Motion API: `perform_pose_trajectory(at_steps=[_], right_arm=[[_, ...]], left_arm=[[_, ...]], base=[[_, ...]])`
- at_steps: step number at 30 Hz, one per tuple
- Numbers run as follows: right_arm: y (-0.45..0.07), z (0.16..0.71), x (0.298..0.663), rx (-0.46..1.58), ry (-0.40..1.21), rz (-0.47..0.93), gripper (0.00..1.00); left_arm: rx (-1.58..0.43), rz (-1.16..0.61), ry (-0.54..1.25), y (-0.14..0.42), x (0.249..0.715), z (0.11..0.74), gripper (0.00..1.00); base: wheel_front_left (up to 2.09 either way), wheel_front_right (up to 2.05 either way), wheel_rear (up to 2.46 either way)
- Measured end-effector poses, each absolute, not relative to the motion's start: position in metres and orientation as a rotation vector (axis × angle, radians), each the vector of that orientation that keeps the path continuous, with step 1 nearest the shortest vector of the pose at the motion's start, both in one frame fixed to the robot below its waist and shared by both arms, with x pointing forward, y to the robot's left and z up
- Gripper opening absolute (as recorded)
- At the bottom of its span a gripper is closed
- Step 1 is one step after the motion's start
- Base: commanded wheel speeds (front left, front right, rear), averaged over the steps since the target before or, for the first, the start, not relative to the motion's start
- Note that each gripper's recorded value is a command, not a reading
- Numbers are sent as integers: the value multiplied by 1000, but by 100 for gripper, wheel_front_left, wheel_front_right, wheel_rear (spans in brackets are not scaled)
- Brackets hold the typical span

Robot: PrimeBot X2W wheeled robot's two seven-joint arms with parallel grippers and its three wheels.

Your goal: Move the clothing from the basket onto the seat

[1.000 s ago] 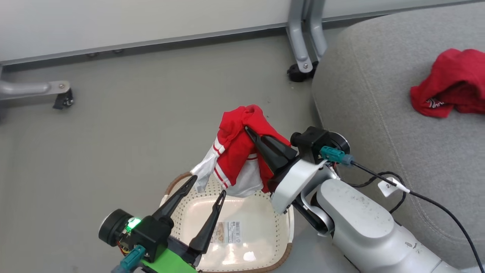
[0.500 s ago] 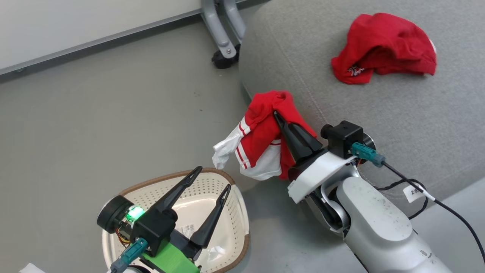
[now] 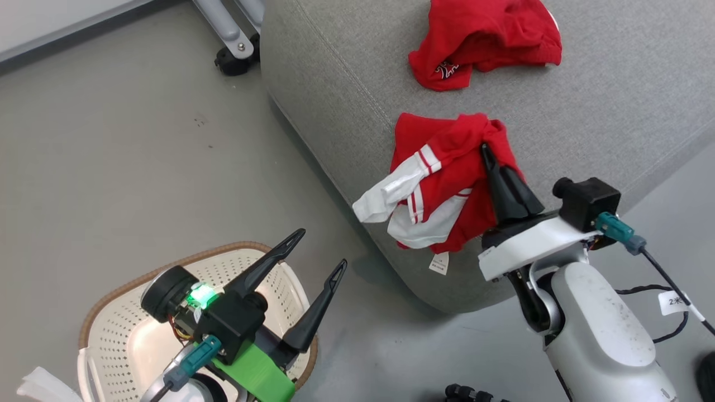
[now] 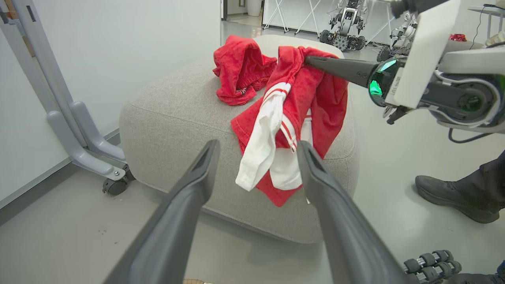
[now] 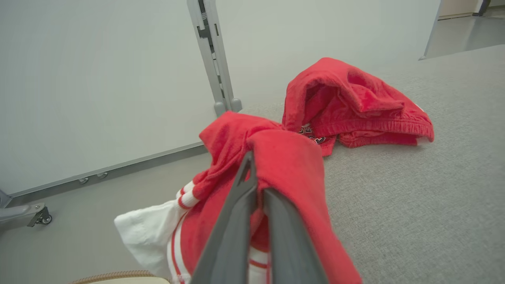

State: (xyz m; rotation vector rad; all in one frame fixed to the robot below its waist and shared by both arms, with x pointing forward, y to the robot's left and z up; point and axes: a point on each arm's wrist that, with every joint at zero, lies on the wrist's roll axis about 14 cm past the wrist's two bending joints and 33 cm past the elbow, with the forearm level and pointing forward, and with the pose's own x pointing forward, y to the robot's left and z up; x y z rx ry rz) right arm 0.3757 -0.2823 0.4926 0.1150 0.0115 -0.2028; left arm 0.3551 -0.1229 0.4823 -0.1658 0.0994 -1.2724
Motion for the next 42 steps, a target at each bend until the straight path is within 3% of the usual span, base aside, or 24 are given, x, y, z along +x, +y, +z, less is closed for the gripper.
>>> perform_pose_trajectory(at_steps=[7, 24, 27, 31, 37, 38, 40, 42], right_arm=[[-324, 508, 379, 68, -35, -321, 0], [-436, 623, 463, -172, -301, -478, 0], [-446, 611, 479, -169, -275, -493, 0], [-458, 552, 489, -120, -138, -532, 0], [-466, 474, 480, -14, 17, -618, 0], [-467, 462, 475, -1, 43, -633, 44], [-467, 443, 466, 17, 83, -654, 100], [-464, 436, 460, 24, 100, -658, 100]], left_arm=[[-198, -1305, 103, -130, 363, 474, 100], [-173, -1252, 55, -109, 422, 447, 100], [-173, -1233, 69, -102, 430, 436, 100], [-179, -1208, 96, -94, 436, 420, 100], [-179, -1162, 128, -79, 444, 402, 100], [-178, -1154, 133, -77, 445, 399, 100], [-173, -1144, 145, -74, 446, 394, 100], [-171, -1135, 146, -73, 447, 393, 100]], base=[[0, 0, 0], [0, 0, 0], [0, 0, 0], [0, 0, 0], [0, 0, 0], [0, 0, 0], [0, 0, 0], [0, 0, 0]])
